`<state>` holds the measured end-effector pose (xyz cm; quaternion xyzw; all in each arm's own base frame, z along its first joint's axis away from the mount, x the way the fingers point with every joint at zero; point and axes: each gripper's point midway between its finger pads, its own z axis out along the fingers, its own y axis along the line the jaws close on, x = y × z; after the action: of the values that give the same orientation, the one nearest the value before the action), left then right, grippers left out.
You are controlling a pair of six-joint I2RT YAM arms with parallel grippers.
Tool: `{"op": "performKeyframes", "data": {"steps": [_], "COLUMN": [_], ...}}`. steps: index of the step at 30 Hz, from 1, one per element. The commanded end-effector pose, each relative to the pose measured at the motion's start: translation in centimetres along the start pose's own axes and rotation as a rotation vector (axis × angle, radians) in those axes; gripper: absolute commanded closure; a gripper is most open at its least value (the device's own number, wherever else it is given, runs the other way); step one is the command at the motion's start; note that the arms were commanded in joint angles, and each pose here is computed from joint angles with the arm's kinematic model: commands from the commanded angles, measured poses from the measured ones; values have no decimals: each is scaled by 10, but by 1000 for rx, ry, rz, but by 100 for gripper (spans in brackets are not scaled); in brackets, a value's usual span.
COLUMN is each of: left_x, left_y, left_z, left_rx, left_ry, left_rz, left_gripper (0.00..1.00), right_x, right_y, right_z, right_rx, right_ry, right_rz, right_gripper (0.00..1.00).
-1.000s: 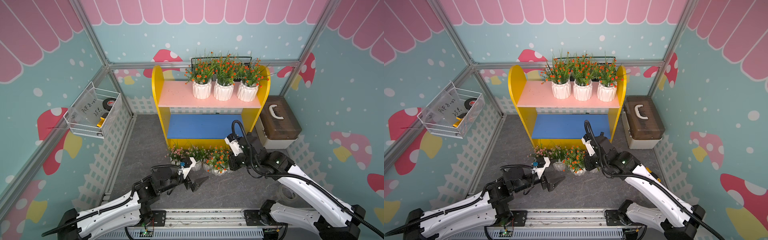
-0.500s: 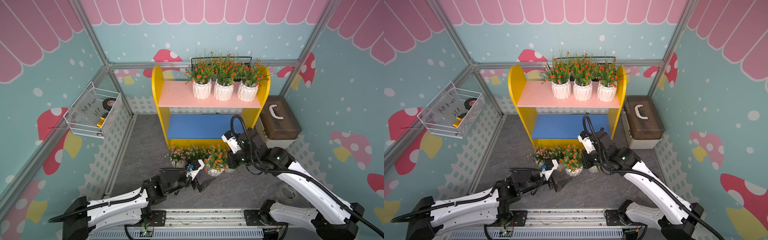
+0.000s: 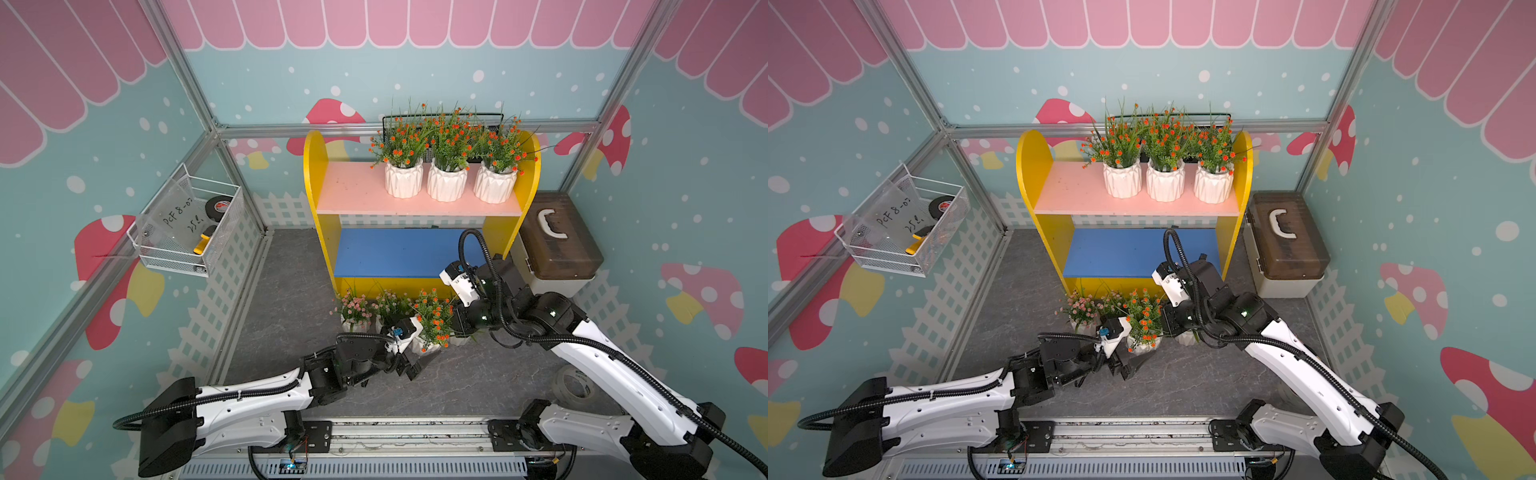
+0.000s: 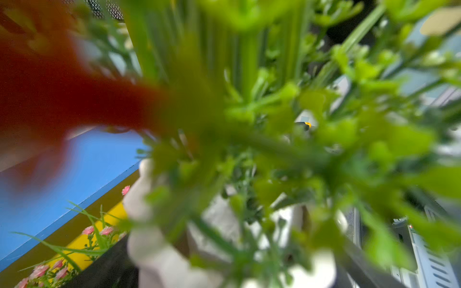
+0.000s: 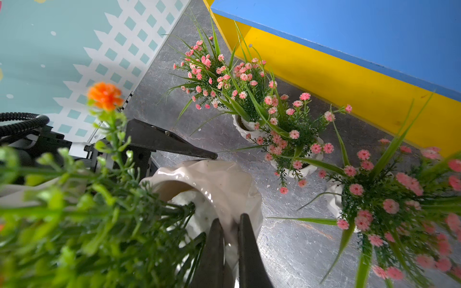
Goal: Place the baby's breath potted plants on the rack by color
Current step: Pick up the baby's breath potted plant from the center of the board.
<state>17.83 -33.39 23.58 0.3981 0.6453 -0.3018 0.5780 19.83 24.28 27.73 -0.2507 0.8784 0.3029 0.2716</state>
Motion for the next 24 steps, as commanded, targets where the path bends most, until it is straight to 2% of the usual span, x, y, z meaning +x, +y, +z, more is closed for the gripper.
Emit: {"op": "performKeyframes", "data": {"steps": [1,5,11,16,24], "left_x": [-20,-19,-20,-24,-29], "left_y": [0,1,2,8,15], "left_z": [2,4,4,0,-10], "left_rx": [-13,-18,-26,-52,-91], "left_ry": [-54,-47,-32,-49,-75], "left_rz": [27,27,27,16,-5], "left_gripper": [1,2,15,23,26], "right_x": [-35,-35,-32,-27,-26], "right_y": [23,25,23,17,9], "right_z": [-17,-15,-13,-9,-11], "right_rx": [-90,-106,-102,-95,-76], "right_ry": [-127,-124,-119,-111,-126], "right_rz": [-28,-24,-22,-12,0], "right_gripper": [99,100,99,93,84]}}
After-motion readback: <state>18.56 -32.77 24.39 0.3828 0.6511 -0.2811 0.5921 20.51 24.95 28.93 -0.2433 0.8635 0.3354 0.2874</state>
